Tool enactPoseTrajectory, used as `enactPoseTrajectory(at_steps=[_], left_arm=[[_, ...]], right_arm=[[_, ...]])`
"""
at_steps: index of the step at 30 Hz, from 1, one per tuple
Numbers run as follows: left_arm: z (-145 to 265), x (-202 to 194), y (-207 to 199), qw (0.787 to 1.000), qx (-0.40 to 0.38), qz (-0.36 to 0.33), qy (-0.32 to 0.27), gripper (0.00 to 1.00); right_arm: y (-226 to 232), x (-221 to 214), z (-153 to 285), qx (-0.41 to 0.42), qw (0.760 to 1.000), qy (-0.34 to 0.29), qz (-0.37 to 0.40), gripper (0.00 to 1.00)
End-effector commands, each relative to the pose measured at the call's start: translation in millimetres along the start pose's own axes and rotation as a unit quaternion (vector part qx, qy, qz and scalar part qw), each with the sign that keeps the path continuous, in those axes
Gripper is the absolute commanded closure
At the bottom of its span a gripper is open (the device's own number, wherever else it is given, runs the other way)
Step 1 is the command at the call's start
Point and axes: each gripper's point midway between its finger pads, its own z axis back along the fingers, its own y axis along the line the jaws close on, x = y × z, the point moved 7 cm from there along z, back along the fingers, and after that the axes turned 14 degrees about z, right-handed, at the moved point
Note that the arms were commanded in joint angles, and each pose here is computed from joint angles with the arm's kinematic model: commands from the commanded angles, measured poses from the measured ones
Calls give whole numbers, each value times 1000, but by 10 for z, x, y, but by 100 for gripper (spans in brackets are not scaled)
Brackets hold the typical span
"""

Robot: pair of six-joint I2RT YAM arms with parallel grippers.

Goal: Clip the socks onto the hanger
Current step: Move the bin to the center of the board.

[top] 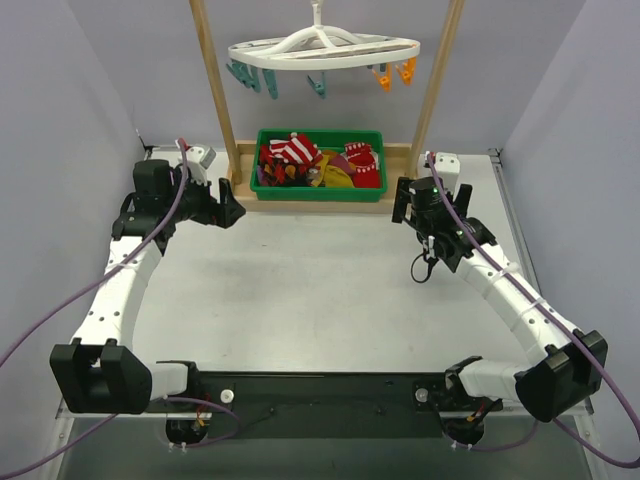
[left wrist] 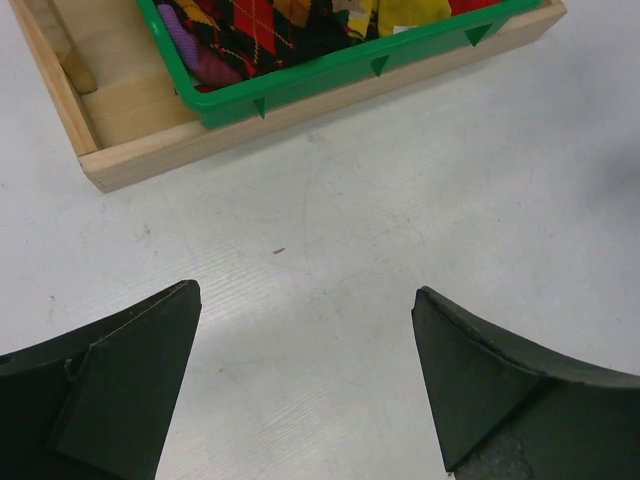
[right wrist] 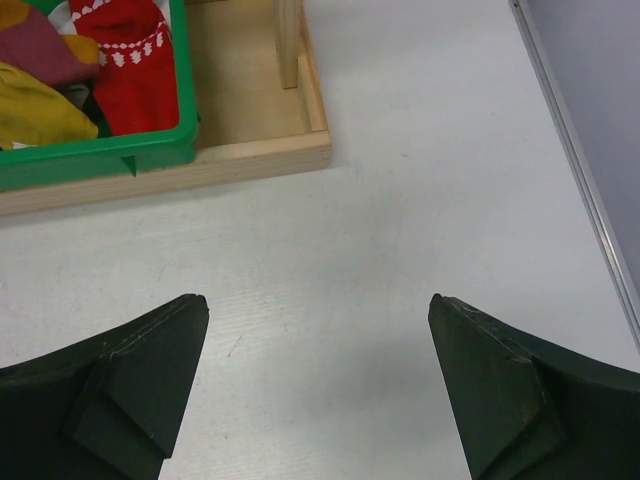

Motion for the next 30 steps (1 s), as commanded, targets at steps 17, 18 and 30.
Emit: enactPoseTrajectory(at_steps=[17,18,30], left_arm=[[-739,401,457,995,60,45,-68,3],[-784,416,462,995,52,45,-70,3],[-1353,637,604,995,27,46,-89,3]], right_arm=[[99,458,-1109,4,999,38,-19,0],[118,522,-1131,-4,999,31,-11,0],[648,627,-1702,56,996,68,-3,11]])
